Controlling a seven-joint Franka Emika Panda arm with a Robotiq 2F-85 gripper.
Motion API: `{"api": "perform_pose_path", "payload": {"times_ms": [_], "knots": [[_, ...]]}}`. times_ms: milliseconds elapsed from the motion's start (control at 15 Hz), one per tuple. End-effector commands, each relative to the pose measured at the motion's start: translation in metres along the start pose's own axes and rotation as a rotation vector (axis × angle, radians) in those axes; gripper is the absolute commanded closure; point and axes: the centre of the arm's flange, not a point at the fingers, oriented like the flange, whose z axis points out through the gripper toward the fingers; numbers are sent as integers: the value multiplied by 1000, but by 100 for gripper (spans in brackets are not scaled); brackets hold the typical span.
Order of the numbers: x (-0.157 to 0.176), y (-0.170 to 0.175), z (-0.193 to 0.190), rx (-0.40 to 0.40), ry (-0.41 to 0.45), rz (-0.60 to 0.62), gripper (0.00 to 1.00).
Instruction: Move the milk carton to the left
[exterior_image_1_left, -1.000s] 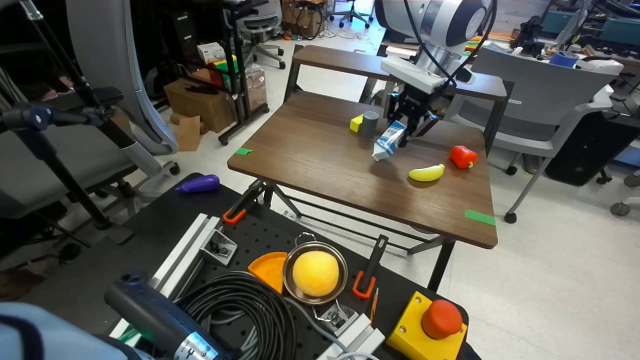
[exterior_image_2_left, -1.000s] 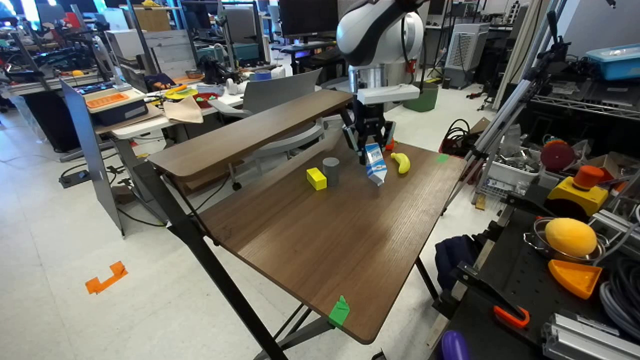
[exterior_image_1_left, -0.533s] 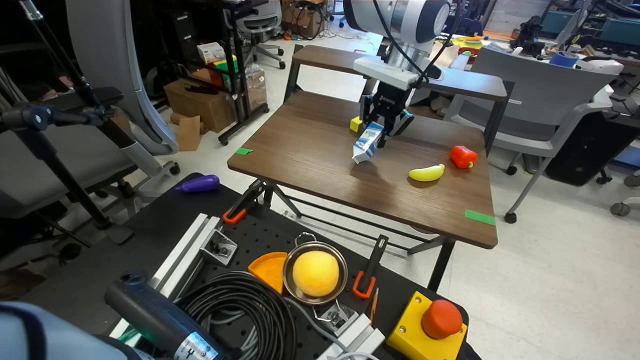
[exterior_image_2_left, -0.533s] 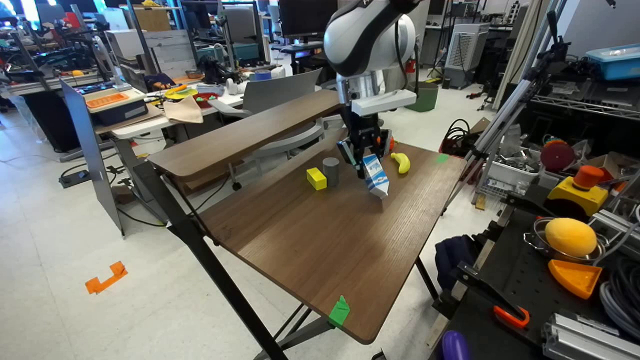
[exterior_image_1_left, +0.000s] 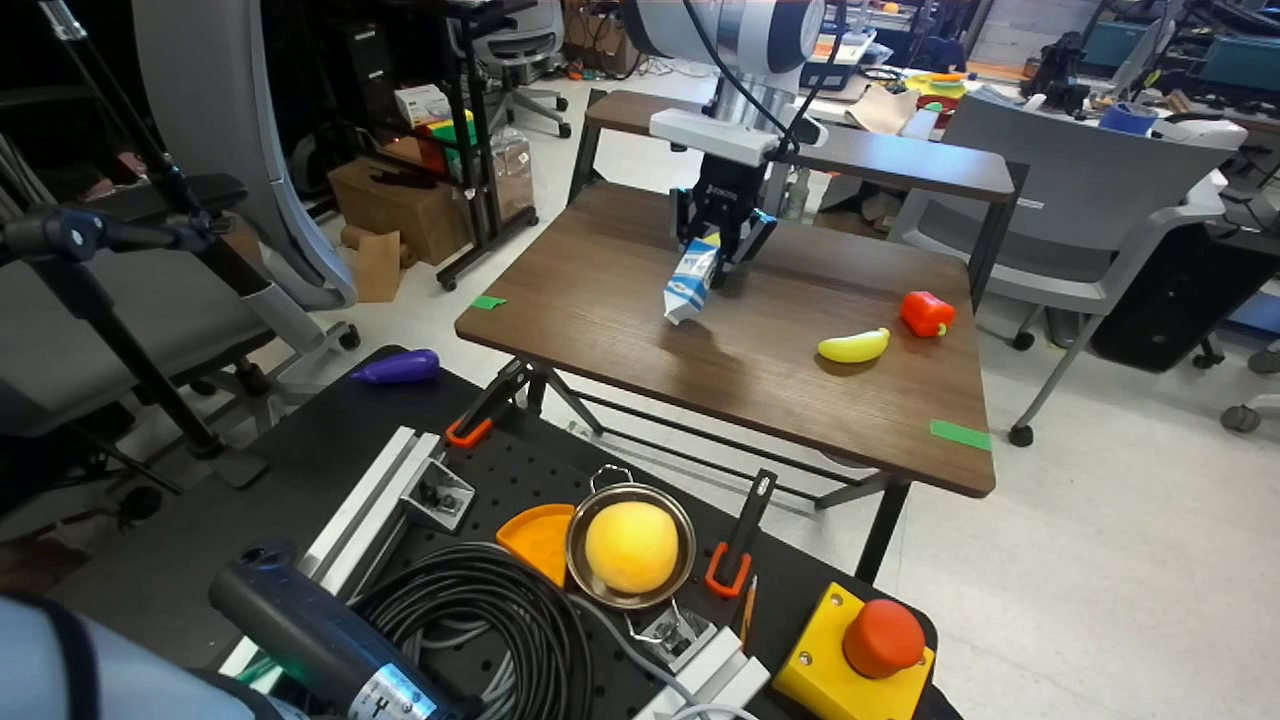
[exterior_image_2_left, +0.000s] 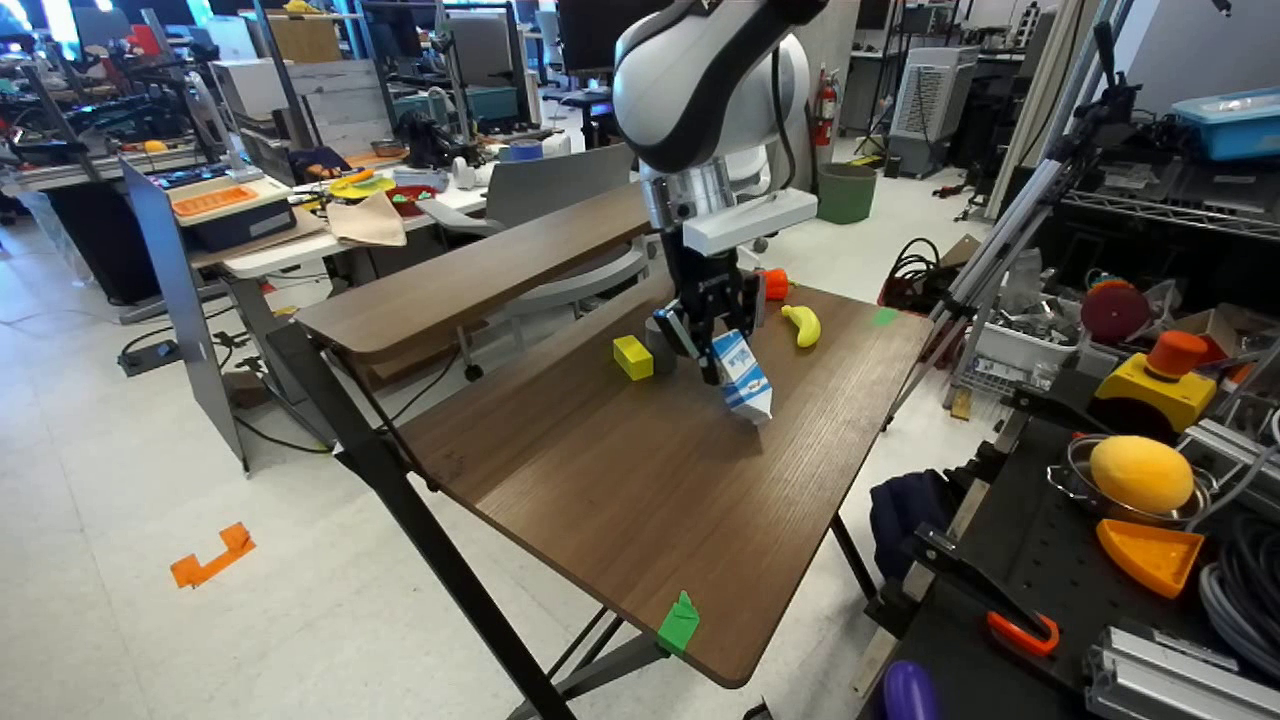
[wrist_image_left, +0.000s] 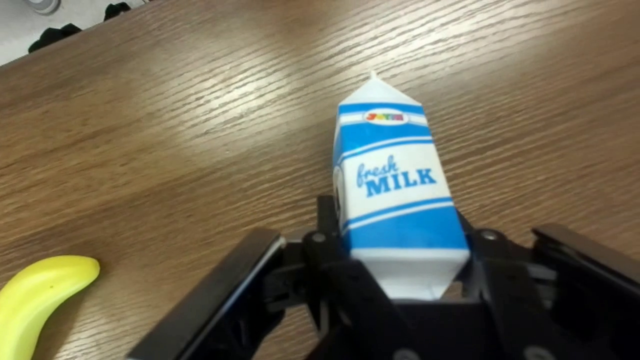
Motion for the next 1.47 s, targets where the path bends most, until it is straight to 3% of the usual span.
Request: {"api": "perform_pose_path", "payload": {"times_ms": [0,600,1400], "knots": [[-20,-16,-3,-35,26,-38,76],[-14,-52,9,-86,43,-69,76],[15,-55,37,-125,47,-10,76]]}}
